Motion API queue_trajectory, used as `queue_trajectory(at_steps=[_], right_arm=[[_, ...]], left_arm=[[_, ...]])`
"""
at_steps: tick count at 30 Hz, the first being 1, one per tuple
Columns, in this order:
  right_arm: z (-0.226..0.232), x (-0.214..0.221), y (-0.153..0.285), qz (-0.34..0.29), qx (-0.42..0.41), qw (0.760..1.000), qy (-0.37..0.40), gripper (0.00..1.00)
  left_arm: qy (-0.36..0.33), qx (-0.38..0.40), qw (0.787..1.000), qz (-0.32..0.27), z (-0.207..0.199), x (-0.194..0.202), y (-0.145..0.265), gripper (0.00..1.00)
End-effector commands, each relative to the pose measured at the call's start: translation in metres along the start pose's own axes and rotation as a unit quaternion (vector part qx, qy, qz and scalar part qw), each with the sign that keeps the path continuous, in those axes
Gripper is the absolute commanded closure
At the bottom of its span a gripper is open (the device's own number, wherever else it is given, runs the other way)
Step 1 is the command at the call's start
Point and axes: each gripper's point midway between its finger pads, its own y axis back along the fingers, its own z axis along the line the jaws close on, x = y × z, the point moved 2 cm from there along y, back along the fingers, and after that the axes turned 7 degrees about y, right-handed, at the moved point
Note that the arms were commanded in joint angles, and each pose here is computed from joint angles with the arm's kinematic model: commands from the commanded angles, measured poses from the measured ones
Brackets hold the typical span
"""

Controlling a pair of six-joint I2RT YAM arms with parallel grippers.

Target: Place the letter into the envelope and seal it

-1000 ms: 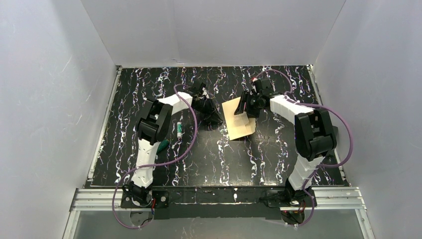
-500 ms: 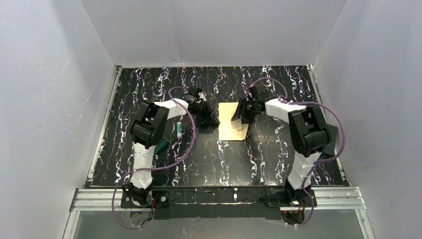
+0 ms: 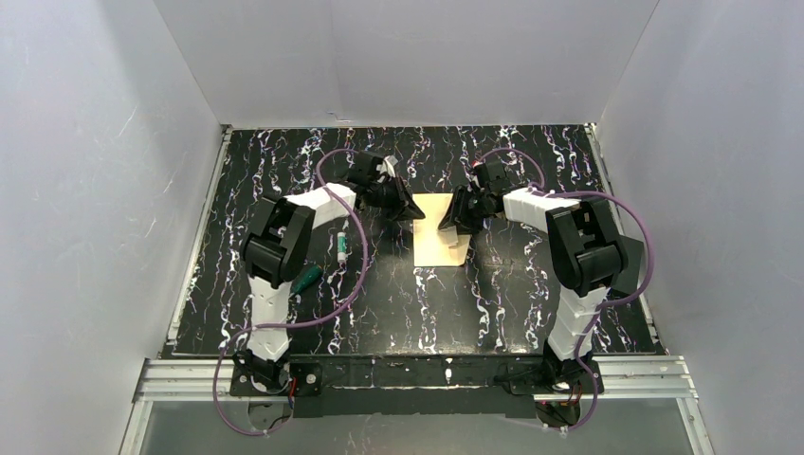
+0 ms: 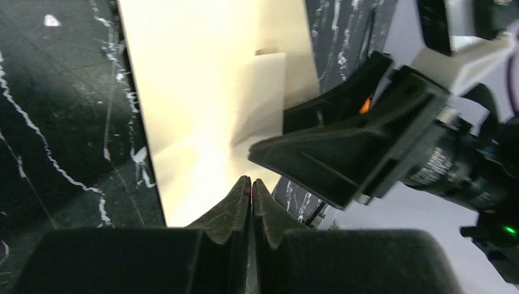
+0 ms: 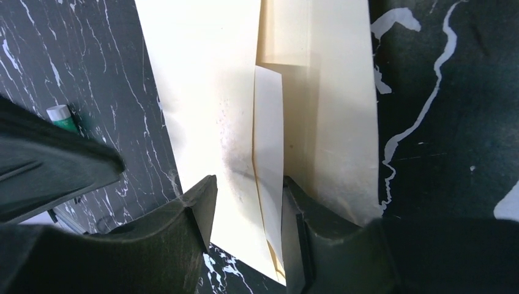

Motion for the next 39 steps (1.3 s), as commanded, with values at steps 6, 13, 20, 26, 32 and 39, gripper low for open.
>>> queue_trajectory(at_steps=[6, 13, 20, 26, 32, 39], right_arm=[[0.018, -0.019, 0.006, -0.018, -0.018, 0.999, 0.02, 0.42], [0.015, -0.028, 0.017, -0.019, 0.022, 0.999, 0.013, 0.43], [0.002, -0.029, 0.014, -0.013, 0.059, 0.998, 0.019, 0.49], [-0.008, -0.028, 0.004, 0.0, 0.074, 0.997, 0.03, 0.56], [-0.016, -0.018, -0.004, 0.018, 0.084, 0.996, 0.026, 0.6], [-0.015, -0.02, -0.001, 0.015, 0.083, 0.996, 0.037, 0.59]], left_arm=[[0.015, -0.145, 0.987, 0.064, 0.067, 0.014, -0.011, 0.96], [0.035, -0.197, 0.976, 0.082, 0.088, 0.019, -0.012, 0.95], [0.04, -0.197, 0.975, 0.09, 0.086, 0.018, -0.015, 0.96], [0.045, -0.178, 0.978, 0.095, 0.074, 0.016, -0.016, 0.93], [0.038, -0.117, 0.988, 0.092, 0.028, 0.005, -0.01, 0.65], [0.048, -0.14, 0.988, 0.055, 0.011, 0.001, 0.013, 0.35]])
